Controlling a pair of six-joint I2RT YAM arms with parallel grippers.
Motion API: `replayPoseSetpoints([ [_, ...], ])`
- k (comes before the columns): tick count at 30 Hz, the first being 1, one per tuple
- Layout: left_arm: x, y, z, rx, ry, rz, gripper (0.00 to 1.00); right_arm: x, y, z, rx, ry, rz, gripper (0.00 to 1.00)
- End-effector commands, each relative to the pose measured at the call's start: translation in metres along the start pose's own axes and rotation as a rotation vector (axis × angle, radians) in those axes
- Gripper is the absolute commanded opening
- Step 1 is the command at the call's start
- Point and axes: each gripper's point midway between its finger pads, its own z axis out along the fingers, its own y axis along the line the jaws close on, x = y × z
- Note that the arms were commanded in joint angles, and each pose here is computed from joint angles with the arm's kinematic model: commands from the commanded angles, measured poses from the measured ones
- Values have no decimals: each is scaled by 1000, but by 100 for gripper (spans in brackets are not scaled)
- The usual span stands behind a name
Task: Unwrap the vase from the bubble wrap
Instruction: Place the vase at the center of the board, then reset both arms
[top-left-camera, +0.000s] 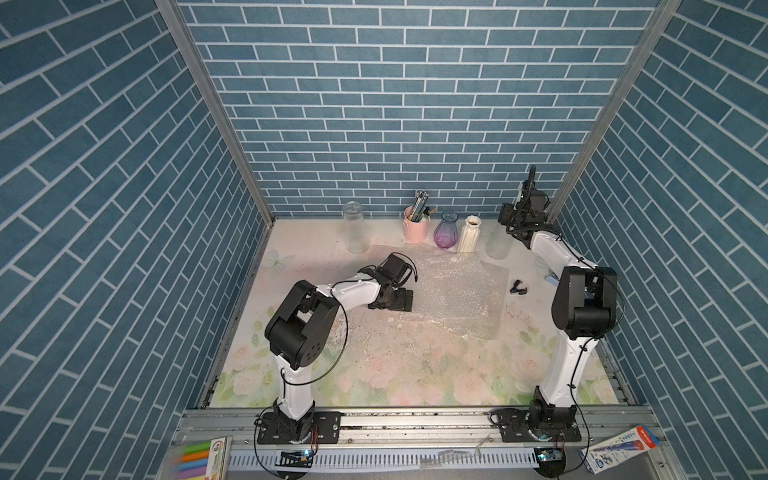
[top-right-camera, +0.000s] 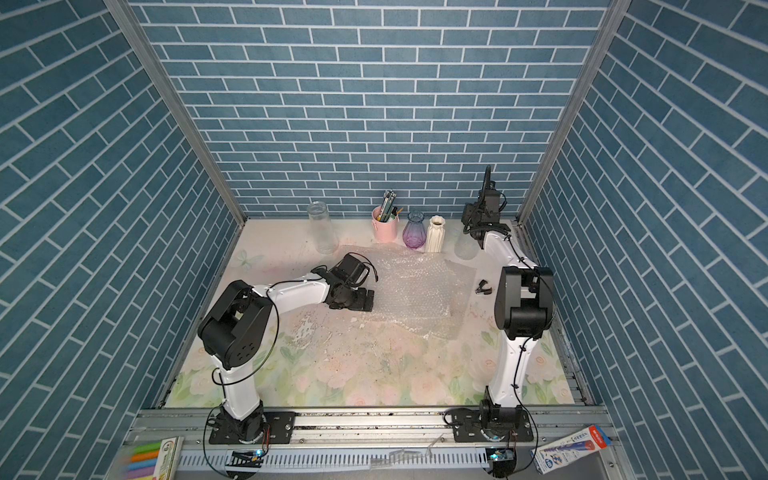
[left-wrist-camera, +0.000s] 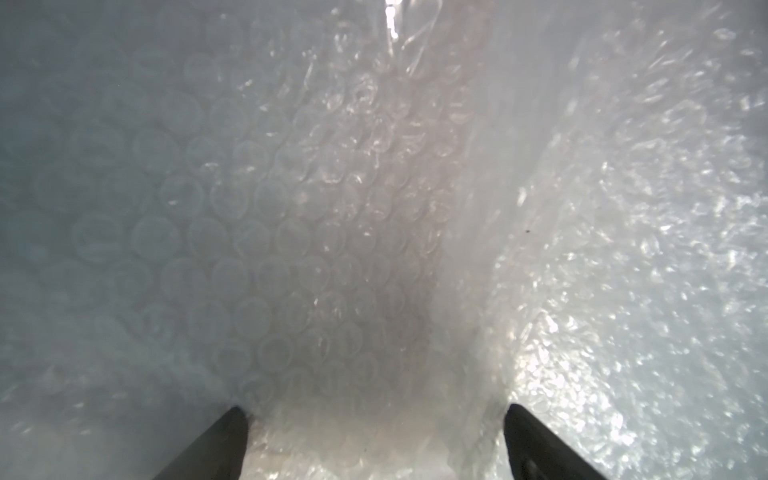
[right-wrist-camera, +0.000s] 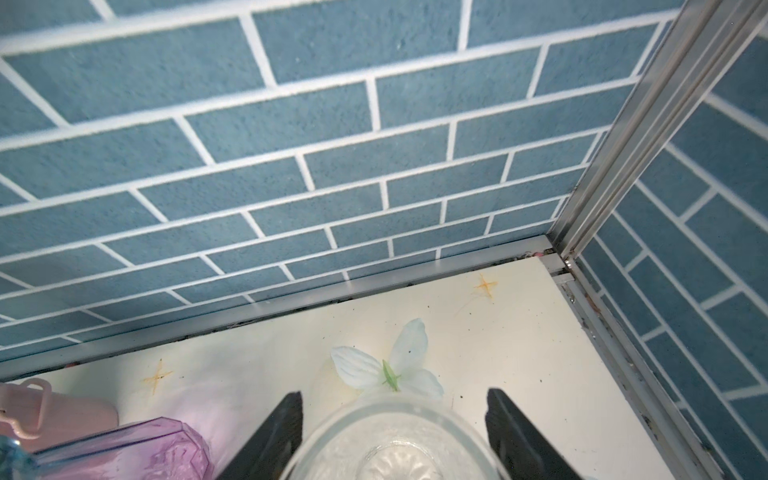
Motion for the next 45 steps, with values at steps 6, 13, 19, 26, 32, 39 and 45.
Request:
replayPoseSetpoints([
  [6, -3, 7, -29, -43, -14, 12, 100, -34, 14, -9, -52, -120, -27, 67],
  [13, -23, 4, -66, -47, -90, 36, 100, -59, 15, -35, -62, -163, -30, 83],
  [19, -33, 4, -92, -54, -152, 49, 100, -77, 15, -77, -82, -196, -18, 93],
  [26, -55, 33, -151, -161, -355, 82, 100, -51, -7, -148, -26, -197, -3, 95],
  [32, -70, 72, -222, -259, -627, 89, 100, 10, -36, -214, 48, -219, 32, 96],
  [39, -57, 153, -239, -331, -793, -96, 100, 92, -65, -232, 144, -196, -25, 96],
  [45, -22, 229, -202, -451, -859, -266, 100, 147, -61, -212, 94, -161, -80, 95],
])
